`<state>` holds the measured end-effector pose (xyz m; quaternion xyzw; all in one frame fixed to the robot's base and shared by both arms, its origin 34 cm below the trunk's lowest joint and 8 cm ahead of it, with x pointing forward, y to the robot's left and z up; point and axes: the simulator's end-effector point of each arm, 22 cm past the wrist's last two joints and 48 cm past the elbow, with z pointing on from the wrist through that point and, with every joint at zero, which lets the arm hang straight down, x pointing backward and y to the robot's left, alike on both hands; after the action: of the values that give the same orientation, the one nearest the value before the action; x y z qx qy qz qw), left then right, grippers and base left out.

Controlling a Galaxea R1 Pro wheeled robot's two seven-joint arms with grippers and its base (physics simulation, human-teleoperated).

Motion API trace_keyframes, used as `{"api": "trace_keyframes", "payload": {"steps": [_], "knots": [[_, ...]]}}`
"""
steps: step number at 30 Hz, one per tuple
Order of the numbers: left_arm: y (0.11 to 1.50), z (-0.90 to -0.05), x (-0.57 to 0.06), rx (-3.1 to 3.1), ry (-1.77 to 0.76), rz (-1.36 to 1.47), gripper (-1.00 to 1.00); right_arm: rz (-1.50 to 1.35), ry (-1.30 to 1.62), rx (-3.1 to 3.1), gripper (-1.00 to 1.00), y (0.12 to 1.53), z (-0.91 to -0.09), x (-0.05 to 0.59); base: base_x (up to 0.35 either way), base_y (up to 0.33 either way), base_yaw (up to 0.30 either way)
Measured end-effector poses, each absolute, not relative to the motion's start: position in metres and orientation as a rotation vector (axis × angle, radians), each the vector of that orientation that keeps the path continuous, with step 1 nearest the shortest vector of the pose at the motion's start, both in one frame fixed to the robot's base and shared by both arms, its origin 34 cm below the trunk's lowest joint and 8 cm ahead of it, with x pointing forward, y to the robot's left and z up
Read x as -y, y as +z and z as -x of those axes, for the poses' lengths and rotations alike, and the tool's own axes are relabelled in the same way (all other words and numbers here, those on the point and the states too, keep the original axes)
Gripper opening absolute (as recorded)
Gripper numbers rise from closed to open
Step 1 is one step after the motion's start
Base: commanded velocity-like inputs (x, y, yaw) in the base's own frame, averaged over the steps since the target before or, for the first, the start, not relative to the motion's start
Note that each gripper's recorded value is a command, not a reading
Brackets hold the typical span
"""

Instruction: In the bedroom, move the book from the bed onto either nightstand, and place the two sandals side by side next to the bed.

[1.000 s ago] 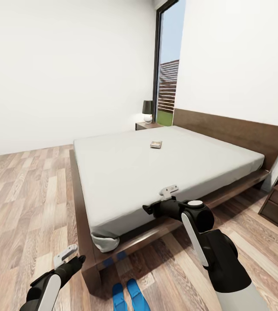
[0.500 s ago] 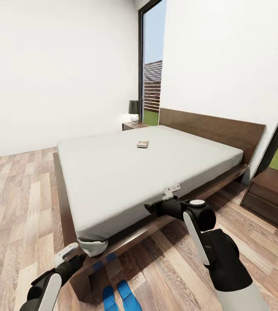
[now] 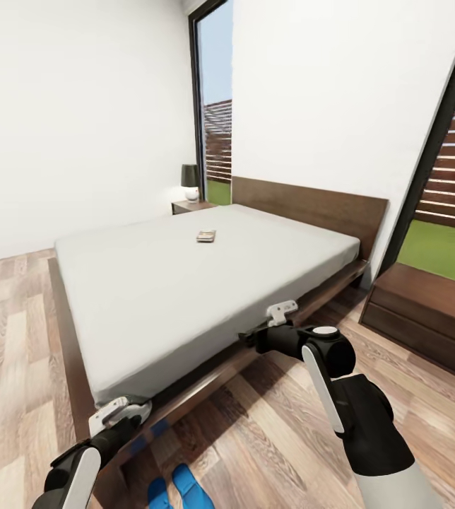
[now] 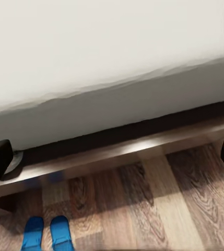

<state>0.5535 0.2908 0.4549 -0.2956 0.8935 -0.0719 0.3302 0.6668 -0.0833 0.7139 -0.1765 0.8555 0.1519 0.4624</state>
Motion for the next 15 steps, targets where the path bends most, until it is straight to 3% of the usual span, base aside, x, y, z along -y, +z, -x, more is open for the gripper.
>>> {"api": "trace_keyframes", "payload": {"steps": [15], "knots": [[0.4549,-0.5535,-0.2906,-2.337,-0.188,0.773,1.0,0.433,0.376,-2.103,1.0,0.7143,-0.6667,0.0824,0.0,0.0,-0.266]]}}
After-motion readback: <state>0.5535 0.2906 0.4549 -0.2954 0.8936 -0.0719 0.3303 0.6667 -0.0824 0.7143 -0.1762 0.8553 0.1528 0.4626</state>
